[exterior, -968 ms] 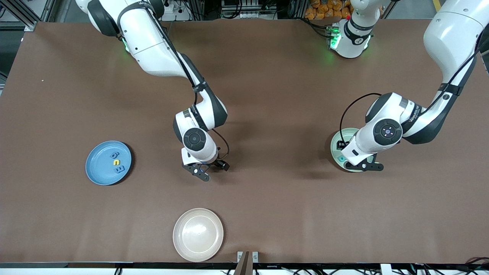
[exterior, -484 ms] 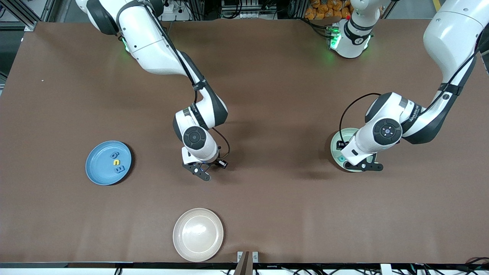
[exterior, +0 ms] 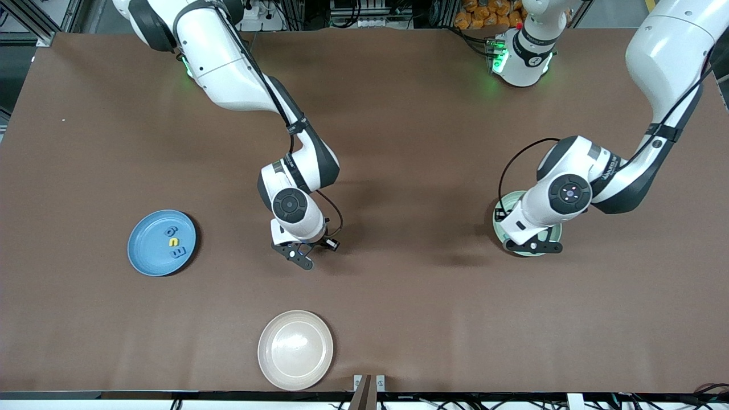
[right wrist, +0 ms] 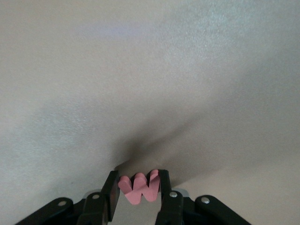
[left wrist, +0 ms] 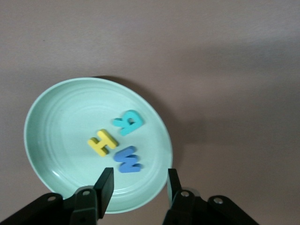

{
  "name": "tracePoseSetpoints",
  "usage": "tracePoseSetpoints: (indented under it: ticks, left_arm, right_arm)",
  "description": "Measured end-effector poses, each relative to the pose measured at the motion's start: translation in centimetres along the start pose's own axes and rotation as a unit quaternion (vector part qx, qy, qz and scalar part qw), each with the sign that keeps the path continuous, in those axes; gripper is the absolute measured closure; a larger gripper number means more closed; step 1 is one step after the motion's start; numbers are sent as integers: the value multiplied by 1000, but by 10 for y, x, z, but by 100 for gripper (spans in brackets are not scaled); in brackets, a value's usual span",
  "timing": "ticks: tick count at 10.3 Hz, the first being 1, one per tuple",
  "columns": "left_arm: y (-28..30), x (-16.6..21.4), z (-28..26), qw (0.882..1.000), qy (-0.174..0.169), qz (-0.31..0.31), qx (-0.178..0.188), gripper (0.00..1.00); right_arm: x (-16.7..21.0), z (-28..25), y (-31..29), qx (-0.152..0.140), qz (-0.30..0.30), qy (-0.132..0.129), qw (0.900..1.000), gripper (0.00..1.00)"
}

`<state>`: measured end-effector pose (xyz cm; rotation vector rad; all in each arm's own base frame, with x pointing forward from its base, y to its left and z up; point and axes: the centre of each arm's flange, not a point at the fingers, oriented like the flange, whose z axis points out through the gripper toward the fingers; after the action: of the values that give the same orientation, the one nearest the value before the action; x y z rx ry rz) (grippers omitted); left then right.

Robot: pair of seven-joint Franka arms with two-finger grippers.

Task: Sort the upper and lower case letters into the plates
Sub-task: 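Release R on the green plate while the right gripper lifts the pink letter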

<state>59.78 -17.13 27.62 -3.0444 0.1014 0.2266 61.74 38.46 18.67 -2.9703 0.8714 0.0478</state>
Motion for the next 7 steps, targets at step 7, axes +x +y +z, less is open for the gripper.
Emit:
tracePoseSetpoints:
  ticks: [7]
  left_arm:
    - [155,-42,-31,997,14,-79,-20,49]
  right_arm:
    - [110,-70,62,13,-28,2,1000,61]
